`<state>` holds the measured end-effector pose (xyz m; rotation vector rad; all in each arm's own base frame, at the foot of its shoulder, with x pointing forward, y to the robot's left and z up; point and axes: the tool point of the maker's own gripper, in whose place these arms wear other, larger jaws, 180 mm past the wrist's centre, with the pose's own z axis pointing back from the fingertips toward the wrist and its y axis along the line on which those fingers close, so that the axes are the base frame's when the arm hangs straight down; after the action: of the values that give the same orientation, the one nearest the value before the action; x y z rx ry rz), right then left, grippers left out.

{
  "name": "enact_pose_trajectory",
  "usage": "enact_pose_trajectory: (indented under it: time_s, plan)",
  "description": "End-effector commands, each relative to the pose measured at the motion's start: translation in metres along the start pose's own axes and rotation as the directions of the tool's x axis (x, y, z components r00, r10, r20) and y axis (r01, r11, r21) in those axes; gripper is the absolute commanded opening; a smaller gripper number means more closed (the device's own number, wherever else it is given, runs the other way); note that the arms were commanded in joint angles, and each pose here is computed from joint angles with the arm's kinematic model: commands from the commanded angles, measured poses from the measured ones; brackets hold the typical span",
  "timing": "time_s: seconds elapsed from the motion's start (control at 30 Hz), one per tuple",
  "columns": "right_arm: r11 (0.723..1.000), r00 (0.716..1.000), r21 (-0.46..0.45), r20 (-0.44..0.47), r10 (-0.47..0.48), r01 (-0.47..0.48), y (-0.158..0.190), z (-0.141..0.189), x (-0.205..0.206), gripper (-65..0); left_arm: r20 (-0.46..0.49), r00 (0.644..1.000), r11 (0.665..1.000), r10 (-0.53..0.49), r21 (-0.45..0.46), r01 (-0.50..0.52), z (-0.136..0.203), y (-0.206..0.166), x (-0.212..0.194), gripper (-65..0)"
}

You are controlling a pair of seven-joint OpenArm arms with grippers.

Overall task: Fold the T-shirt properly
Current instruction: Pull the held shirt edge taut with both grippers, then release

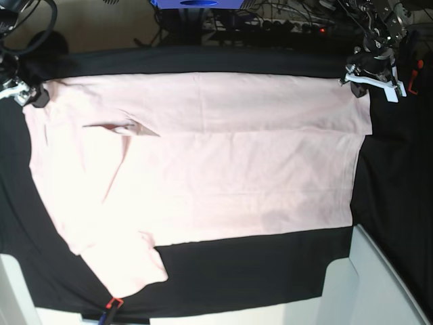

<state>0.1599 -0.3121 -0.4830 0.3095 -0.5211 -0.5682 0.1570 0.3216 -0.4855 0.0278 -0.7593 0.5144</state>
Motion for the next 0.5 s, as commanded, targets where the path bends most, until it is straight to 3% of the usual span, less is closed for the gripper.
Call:
enact_pose_trajectory:
  time_s: [0.0, 0.17, 0.37, 0.47]
  plan:
    - [1.000, 1.000, -0.003, 0.013, 0.019, -0.019, -0.002, 0.004, 0.008, -11.5, -0.046, 0.999, 1.000, -0.019, 0.003, 0.019, 0.002, 0.003, -0.009, -56.3]
    - [1.000, 1.000, 0.001, 0.014, 0.015, -0.015, -0.001, 0.003, 0.008, -11.5, -0.054, 0.998, 1.000, -0.019, 0.004, 0.019, 0.003, 0.003, -0.011, -65.0]
    - [0.997, 0.998, 0.058, 0.006, 0.059, -0.059, 0.012, -0.001, -0.001, -11.8, -0.056, 0.998, 1.000, -0.017, 0.003, 0.018, 0.003, 0.003, -0.012, -65.0]
    - [0.993, 0.998, 0.102, -0.019, 0.066, -0.064, 0.017, -0.009, -0.010, -20.7, -0.054, 0.998, 1.000, -0.018, 0.003, 0.018, 0.003, 0.003, -0.012, -65.0]
